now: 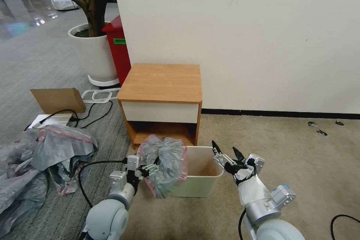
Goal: Pick up the garbage bag from the table and place it over the trash can.
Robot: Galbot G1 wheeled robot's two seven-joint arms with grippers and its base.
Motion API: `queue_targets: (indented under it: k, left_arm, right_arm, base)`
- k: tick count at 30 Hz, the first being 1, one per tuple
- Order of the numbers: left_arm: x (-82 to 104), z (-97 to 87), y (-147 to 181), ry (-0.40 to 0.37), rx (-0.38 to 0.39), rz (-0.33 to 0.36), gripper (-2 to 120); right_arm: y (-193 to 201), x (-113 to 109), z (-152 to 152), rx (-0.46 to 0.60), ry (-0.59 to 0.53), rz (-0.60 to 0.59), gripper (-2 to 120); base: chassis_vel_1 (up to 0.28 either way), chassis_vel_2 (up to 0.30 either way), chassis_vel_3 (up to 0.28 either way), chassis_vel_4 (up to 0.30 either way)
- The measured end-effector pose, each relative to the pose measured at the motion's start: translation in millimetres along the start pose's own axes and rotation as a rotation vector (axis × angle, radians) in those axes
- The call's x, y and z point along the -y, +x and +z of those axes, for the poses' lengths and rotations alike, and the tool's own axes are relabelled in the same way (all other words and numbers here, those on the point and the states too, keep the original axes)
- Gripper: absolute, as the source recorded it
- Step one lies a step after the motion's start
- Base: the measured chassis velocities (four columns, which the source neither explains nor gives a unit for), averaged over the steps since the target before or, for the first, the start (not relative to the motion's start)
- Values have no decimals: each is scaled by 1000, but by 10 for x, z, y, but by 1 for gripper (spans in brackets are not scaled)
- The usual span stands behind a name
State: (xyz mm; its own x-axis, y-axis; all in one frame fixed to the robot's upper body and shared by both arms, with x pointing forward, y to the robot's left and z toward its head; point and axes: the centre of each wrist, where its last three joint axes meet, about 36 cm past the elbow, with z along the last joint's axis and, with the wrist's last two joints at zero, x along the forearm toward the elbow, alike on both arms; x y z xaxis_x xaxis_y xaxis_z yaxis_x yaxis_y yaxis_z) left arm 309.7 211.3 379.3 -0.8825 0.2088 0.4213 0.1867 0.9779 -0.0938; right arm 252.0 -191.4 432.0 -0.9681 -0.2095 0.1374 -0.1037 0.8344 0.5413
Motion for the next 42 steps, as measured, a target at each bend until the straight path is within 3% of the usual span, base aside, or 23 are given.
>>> queue_targets:
  k: [14, 22, 29, 33, 42]
  left_arm:
    - [176, -14, 24, -8, -2, 34, 100]
    - [280, -186, 96, 6, 28, 21, 100]
    - [247, -298, 253, 15, 48, 3, 100]
    - [180, -303, 220, 22, 26, -35, 100]
    - [191, -378, 92, 19, -55, -31, 93]
  right_arm:
    - [-2, 19, 19, 2, -1, 9, 100]
    - [0, 36, 37, 7, 3, 17, 100]
    - [-19, 49, 71, 1, 0, 20, 100]
    - [-29, 67, 107, -6, -3, 25, 100]
    - [-25, 64, 106, -3, -1, 26, 100]
  base:
    - [0, 0, 0, 0]
    - [0, 0, 0, 0]
    - [0, 0, 0, 0]
    - [0, 0, 0, 0]
    - [0, 0, 0, 0]
